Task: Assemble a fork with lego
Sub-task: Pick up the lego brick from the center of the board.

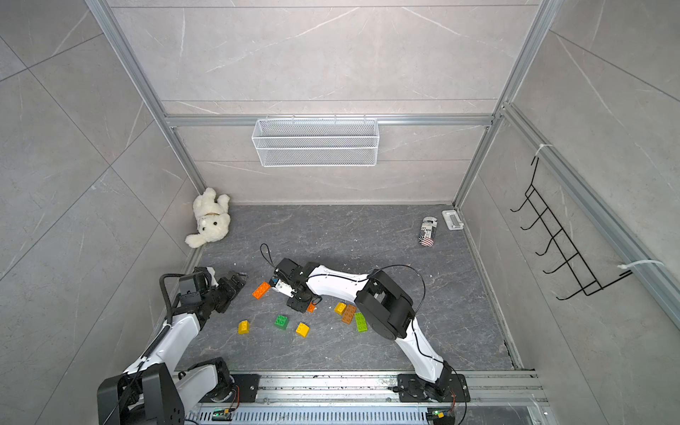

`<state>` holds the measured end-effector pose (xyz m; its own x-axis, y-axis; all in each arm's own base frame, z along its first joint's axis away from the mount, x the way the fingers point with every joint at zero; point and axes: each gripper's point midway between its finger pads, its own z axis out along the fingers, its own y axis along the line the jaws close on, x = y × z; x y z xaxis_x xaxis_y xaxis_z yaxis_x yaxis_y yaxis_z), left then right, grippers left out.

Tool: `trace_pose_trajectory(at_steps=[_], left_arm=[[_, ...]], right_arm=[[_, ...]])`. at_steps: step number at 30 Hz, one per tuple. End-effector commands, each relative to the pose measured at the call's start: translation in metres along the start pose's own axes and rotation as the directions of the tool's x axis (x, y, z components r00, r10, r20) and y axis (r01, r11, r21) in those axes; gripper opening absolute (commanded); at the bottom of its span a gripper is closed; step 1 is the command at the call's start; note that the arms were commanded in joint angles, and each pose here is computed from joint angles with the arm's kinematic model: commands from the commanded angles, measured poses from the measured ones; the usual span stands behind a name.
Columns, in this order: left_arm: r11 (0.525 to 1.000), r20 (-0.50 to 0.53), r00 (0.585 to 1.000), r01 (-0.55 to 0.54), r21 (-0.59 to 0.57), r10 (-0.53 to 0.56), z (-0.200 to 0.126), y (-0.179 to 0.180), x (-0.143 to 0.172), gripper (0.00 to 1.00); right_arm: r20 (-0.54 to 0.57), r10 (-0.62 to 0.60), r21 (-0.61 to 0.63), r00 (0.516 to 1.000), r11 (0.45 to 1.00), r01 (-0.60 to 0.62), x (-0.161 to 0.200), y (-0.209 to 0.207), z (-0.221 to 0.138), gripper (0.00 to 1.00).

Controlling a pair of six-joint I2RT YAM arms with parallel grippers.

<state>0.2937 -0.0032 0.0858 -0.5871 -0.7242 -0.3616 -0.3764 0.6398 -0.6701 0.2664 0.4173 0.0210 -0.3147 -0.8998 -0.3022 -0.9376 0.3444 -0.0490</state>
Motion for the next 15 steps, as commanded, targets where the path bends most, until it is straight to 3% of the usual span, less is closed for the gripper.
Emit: trace_pose_trajectory(at_steps=[1, 8, 15], left_arm=[[1.000, 0.003, 1.000, -0.008, 0.025, 0.008, 0.000, -0.005, -0.003, 0.98], [1.000, 0.005, 1.000, -0.010, 0.023, 0.010, -0.001, -0.005, -0.003, 0.99], [1.000, 0.003, 1.000, -0.011, 0.025, 0.011, -0.001, -0.006, -0.003, 0.98]], right_arm=[[-0.032, 0.010, 0.001, 0.999, 1.000, -0.010, 0.005, 0.000, 0.005, 0.44], [-0.023, 0.009, -0.007, 1.000, 1.000, -0.009, 0.002, 0.001, 0.002, 0.36], [0.051, -0.037, -0.029, 0.998, 0.999, 0.038, -0.010, 0.002, -0.029, 0.31]])
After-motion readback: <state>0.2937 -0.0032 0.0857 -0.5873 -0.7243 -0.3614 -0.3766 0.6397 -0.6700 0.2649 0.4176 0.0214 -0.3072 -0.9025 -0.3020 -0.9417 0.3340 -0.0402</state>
